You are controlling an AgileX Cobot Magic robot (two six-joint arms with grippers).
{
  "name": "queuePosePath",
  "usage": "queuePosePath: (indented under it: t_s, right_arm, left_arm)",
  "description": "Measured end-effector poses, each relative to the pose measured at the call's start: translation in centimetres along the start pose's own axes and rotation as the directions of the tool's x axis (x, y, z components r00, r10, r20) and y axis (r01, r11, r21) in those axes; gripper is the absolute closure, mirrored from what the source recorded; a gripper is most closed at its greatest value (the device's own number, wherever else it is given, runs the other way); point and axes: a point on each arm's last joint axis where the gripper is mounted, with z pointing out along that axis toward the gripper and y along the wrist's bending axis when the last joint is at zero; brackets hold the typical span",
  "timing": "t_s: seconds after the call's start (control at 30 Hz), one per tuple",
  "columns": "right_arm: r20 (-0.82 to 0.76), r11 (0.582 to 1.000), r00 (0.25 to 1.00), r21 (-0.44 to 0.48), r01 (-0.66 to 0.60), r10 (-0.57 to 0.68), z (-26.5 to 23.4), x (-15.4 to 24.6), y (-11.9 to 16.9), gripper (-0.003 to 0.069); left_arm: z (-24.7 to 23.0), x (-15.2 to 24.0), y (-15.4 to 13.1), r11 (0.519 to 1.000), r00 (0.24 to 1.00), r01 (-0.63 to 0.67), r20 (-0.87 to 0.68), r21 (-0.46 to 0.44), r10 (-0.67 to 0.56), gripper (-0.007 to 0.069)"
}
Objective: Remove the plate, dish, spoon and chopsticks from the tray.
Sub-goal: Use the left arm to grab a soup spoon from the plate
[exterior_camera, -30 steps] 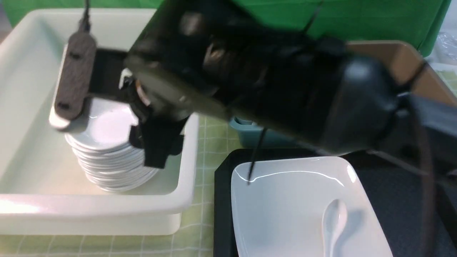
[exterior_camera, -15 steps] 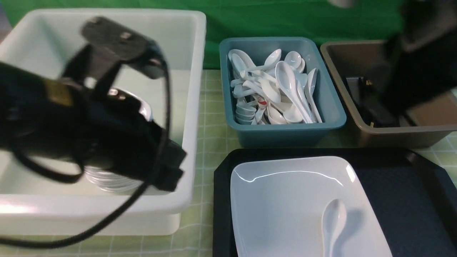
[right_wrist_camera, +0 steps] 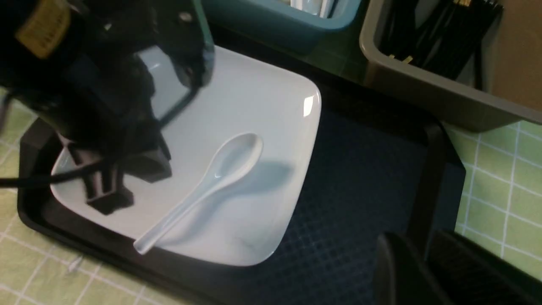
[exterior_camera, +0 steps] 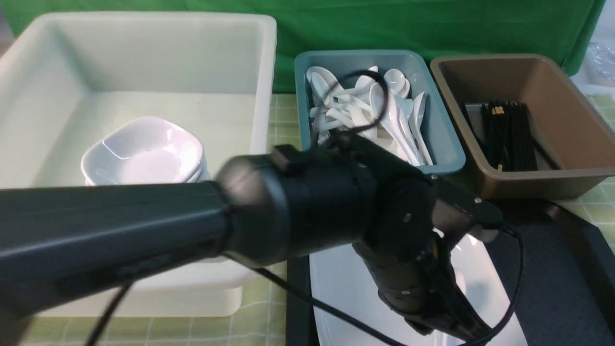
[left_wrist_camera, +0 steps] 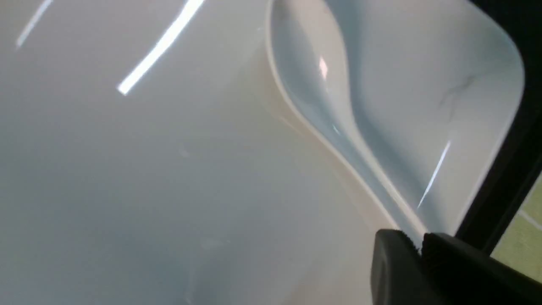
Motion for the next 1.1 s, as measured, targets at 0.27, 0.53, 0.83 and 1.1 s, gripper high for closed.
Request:
queuePosePath:
  t_s: [0.27,0.53,0.83,1.1]
  right_arm:
    - [0.017,1.000,1.000,-0.004,-0.006,0.006,-0.3,1.1,-0.5,0.0500]
    - [0.013,1.000,0.999,-0.003,0.030,-0.030,-0.3,1.2,-0.4,0.0487]
    - [0.014,0.999,0.999,-0.003,0.047,-0.047,-0.3,1.2,-0.4,0.0475]
    - [0.014,0.999,0.999,-0.003,0.046,-0.046,-0.3,1.3,-0.5,0.0464]
  left_arm:
    - [4.6,-1.1,0.4,0.995,0.993,0.100,-0.062,-0.015,-0.101,0.0181]
    - [6.3,-1.2,1.0,0.996,0.996,0.061,-0.060,-0.062,-0.065,0.0167]
    - [6.3,-0.8,0.8,0.998,0.992,0.009,-0.124,-0.059,-0.016,0.0529]
    - [3.5,-1.3,1.1,0.989,0.987,-0.092,-0.141,-0.117,0.075,0.0546]
